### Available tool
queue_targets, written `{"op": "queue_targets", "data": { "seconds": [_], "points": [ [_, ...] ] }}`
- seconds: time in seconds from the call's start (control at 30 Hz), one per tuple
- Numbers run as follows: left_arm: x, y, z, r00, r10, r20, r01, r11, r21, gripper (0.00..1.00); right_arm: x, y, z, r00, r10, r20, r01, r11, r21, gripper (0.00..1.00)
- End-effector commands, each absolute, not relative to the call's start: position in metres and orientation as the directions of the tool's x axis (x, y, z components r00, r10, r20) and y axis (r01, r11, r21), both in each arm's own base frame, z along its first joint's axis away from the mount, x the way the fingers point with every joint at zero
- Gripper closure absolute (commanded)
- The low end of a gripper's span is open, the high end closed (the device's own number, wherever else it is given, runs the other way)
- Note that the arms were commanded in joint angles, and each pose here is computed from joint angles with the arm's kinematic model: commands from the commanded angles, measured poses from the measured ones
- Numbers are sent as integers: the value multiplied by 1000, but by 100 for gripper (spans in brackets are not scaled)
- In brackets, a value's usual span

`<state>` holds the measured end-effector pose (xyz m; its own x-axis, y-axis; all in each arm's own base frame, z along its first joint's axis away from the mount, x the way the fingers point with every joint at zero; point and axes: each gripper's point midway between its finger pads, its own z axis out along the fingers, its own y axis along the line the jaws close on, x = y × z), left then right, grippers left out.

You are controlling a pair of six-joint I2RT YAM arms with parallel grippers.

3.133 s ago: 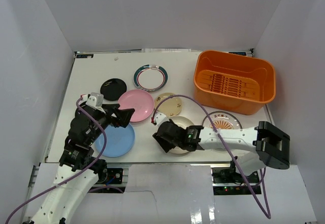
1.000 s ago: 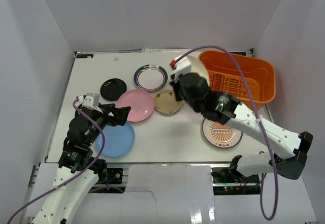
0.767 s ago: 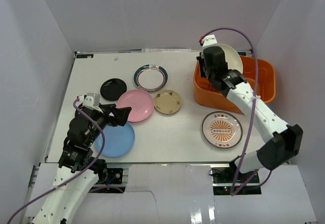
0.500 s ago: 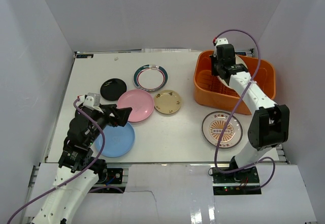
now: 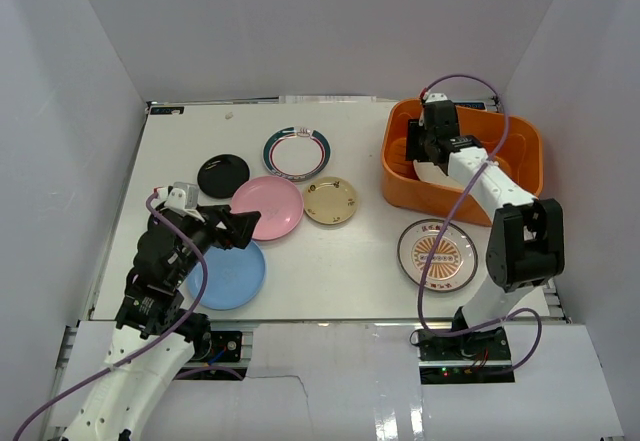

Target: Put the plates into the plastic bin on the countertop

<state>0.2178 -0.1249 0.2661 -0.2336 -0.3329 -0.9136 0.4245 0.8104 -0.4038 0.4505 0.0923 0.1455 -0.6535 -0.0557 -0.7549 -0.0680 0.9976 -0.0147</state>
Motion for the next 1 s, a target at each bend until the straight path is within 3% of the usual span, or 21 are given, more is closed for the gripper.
{"op": "queue_targets", "data": {
  "seconds": [0.0, 0.07, 0.17, 0.3, 0.43, 0.63, 0.97],
  "points": [
    [219, -123, 279, -207, -341, -917, 427, 812, -399, 2, 443, 105, 216, -518, 19, -855, -80, 994, 70, 43],
    [220, -121, 281, -199, -346, -917, 417, 816, -399, 2, 422, 138, 244, -460, 9, -888, -167, 981, 97, 38],
    [222, -116, 283, -181, -355, -917, 394, 829, -398, 2, 385, 181, 238, -448, -3, -894, -249, 961, 121, 36],
    [225, -109, 285, -159, -364, -918, 362, 843, -397, 2, 321, 277, 224, -460, 138, -877, -418, 838, 351, 34],
    [227, -104, 284, -151, -366, -918, 335, 855, -396, 2, 285, 330, 181, -576, 315, -754, -343, 744, 573, 34],
    [224, -110, 282, -170, -364, -916, 362, 841, -402, 2, 281, 371, 142, -619, 484, -618, -197, 666, 719, 37],
    [219, -111, 286, -161, -371, -914, 381, 831, -405, 2, 305, 402, 86, -653, 571, -498, -18, 645, 764, 46]
  ]
}}
